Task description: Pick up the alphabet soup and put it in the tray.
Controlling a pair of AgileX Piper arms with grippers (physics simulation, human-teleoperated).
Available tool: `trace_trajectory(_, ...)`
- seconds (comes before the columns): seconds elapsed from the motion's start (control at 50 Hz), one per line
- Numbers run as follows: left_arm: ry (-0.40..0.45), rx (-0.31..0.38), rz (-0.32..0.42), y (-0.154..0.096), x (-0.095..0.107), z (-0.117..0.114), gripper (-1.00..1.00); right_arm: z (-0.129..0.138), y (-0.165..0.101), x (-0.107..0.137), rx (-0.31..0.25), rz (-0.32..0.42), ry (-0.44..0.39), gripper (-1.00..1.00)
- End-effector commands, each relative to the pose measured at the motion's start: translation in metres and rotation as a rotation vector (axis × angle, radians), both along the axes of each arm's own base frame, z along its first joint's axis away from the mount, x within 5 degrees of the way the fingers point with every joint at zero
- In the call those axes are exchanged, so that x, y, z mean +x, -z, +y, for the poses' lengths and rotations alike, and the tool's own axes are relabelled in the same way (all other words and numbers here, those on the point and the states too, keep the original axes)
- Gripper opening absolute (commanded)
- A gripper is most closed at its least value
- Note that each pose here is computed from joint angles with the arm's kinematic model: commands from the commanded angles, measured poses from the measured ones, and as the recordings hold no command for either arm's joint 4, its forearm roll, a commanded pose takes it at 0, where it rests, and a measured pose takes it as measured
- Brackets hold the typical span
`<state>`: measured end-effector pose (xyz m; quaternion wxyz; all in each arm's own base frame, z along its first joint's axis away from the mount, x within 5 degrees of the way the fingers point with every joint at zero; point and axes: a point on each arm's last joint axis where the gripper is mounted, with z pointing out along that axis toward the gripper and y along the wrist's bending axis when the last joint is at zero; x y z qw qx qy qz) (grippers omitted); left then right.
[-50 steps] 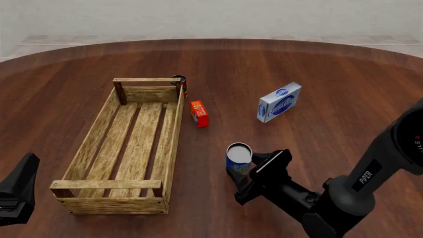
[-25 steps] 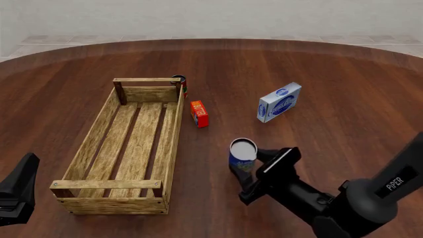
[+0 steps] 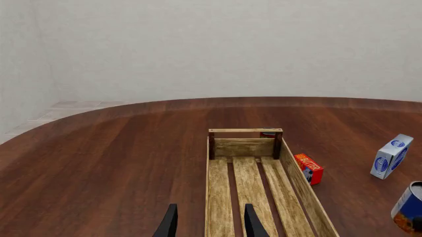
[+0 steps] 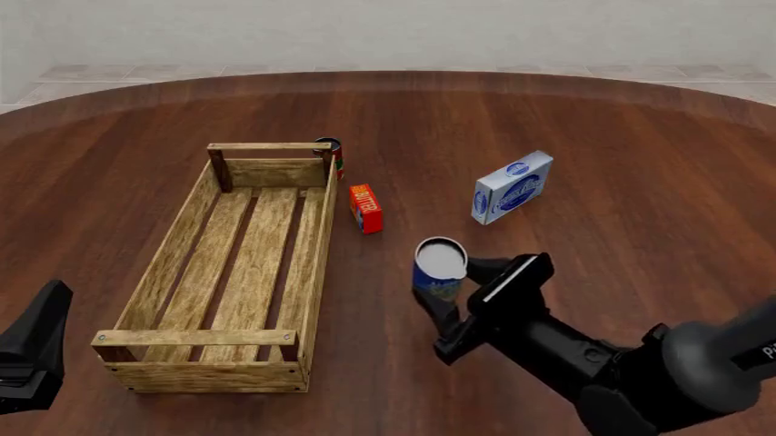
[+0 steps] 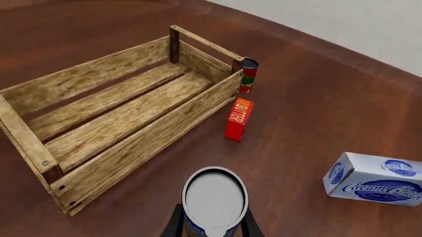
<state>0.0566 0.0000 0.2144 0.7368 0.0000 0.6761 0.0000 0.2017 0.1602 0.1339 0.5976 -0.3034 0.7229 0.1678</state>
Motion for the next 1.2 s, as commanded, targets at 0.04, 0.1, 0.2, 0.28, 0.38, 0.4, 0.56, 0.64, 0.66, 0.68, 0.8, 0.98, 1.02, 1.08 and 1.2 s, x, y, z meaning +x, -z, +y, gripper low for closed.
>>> trace_trajectory(0.04, 0.000, 0.000, 0.000, 0.000, 0.000, 0.000, 1.00, 0.012, -0.021, 0.002, 0.019, -0.021, -0.030, -1.00)
trace_trajectory(0.1, 0.000, 0.000, 0.000, 0.000, 0.000, 0.000, 1.00, 0.013, -0.027, 0.000, 0.021, -0.041, -0.041, -1.00)
trace_trajectory(0.2, 0.000, 0.000, 0.000, 0.000, 0.000, 0.000, 1.00, 0.018, -0.034, 0.000, 0.027, -0.041, -0.054, -1.00)
trace_trajectory(0.28, 0.000, 0.000, 0.000, 0.000, 0.000, 0.000, 1.00, 0.023, -0.042, 0.000, 0.039, -0.042, -0.068, -1.00)
trace_trajectory(0.38, 0.000, 0.000, 0.000, 0.000, 0.000, 0.000, 1.00, 0.028, -0.052, 0.000, 0.027, -0.069, -0.086, -1.00)
trace_trajectory(0.4, 0.000, 0.000, 0.000, 0.000, 0.000, 0.000, 1.00, 0.028, -0.056, 0.000, 0.032, -0.074, -0.083, -1.00)
trace_trajectory(0.56, 0.000, 0.000, 0.000, 0.000, 0.000, 0.000, 1.00, 0.030, -0.071, 0.002, 0.033, -0.105, -0.087, -1.00)
trace_trajectory(0.64, 0.000, 0.000, 0.000, 0.000, 0.000, 0.000, 1.00, 0.030, -0.077, 0.004, 0.035, -0.117, -0.083, -1.00)
trace_trajectory(0.66, 0.000, 0.000, 0.000, 0.000, 0.000, 0.000, 1.00, 0.030, -0.079, 0.004, 0.035, -0.120, -0.085, -1.00)
trace_trajectory(0.68, 0.000, 0.000, 0.000, 0.000, 0.000, 0.000, 1.00, 0.030, -0.082, 0.004, 0.035, -0.131, -0.085, -1.00)
trace_trajectory(0.8, 0.000, 0.000, 0.000, 0.000, 0.000, 0.000, 1.00, 0.030, -0.098, 0.004, 0.044, -0.155, -0.086, -1.00)
trace_trajectory(0.98, 0.000, 0.000, 0.000, 0.000, 0.000, 0.000, 1.00, 0.041, -0.113, 0.004, 0.034, -0.186, -0.117, -1.00)
trace_trajectory(1.02, 0.000, 0.000, 0.000, 0.000, 0.000, 0.000, 1.00, 0.043, -0.118, 0.004, 0.035, -0.199, -0.123, -1.00)
trace_trajectory(1.08, 0.000, 0.000, 0.000, 0.000, 0.000, 0.000, 1.00, 0.048, -0.120, 0.003, 0.034, -0.204, -0.141, -1.00)
trace_trajectory(1.2, 0.000, 0.000, 0.000, 0.000, 0.000, 0.000, 1.00, 0.057, -0.125, 0.004, 0.033, -0.213, -0.157, -1.00)
